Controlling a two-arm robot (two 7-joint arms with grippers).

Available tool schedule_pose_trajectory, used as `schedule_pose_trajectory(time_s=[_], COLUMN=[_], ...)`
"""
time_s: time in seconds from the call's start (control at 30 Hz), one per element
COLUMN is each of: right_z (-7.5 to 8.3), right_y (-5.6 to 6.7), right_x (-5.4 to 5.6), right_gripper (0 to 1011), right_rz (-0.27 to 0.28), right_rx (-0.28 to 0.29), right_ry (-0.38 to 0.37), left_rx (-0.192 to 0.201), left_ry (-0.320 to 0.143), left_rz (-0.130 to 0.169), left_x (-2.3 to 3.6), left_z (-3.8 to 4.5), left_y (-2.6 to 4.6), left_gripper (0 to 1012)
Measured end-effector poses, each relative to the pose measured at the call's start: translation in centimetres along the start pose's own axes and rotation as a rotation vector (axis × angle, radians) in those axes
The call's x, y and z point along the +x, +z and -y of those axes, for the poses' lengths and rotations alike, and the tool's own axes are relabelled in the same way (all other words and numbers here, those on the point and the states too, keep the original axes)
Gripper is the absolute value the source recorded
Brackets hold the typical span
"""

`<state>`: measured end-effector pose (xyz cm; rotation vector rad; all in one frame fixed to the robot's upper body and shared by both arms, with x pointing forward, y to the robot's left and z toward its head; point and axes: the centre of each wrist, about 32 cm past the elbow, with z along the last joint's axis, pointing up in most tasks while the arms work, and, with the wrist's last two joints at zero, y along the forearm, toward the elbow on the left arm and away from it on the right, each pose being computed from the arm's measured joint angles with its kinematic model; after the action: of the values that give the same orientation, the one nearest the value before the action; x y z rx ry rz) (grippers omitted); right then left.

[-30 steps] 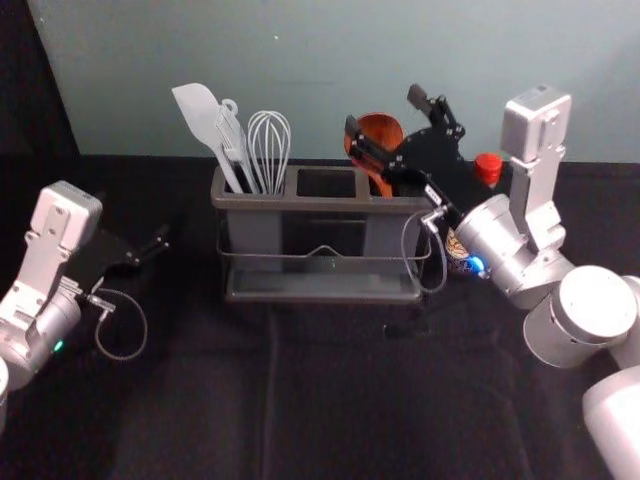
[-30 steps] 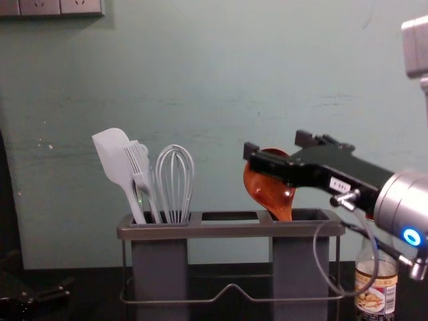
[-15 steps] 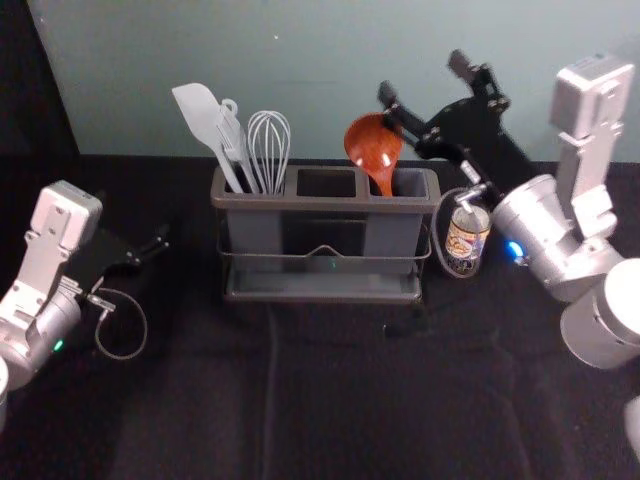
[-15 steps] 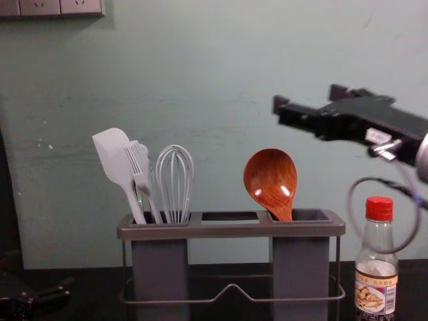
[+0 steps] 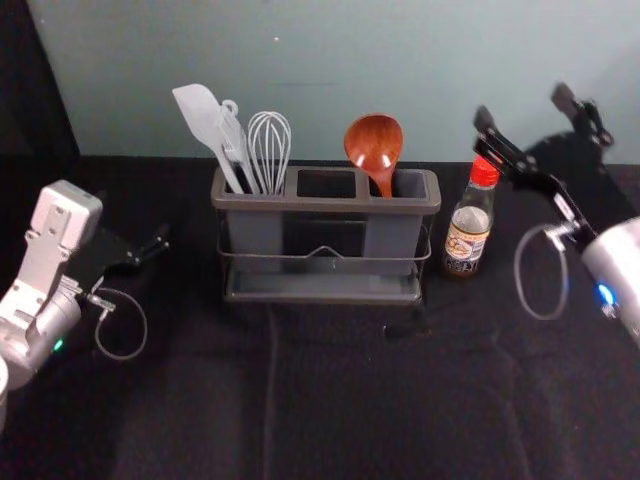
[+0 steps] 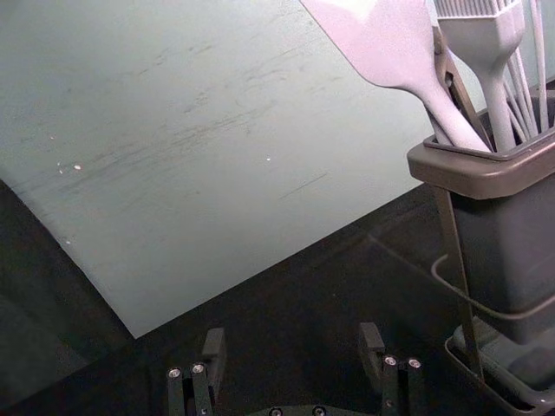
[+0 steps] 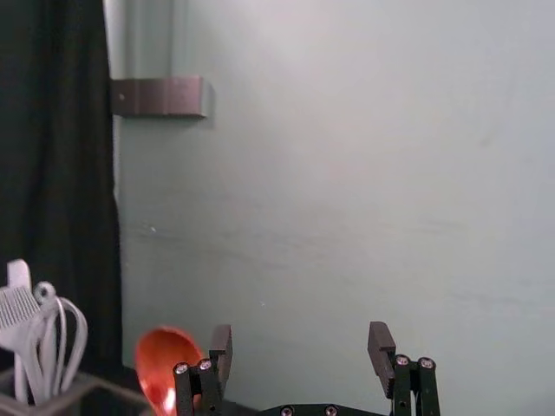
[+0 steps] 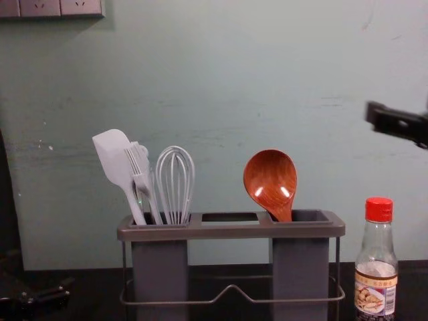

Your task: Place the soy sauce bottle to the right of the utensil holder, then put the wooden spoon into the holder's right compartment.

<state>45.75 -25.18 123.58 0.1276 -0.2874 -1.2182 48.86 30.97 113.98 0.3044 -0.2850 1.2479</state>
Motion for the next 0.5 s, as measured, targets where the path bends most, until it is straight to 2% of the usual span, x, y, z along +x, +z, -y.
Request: schedule_pose_trajectory(time_s=[0.23, 0.5], right_z=[3.2, 5.7], right_y=[-1.8, -3.8], right_x=[0.6, 0.1], right_gripper=[1003, 1003], right_rz=[-0.019, -0.05], right_rx=[-0.06, -0.145], right_ry=[-0.056, -0.081], left_rx=[0.0, 0.0], left_ry=[0.0, 0.0], left_rz=[0.0, 0.0], left_x=[0.0, 0.0], left_z=[0.0, 0.0], left_y=[0.0, 0.0], left_gripper=[1005, 1005])
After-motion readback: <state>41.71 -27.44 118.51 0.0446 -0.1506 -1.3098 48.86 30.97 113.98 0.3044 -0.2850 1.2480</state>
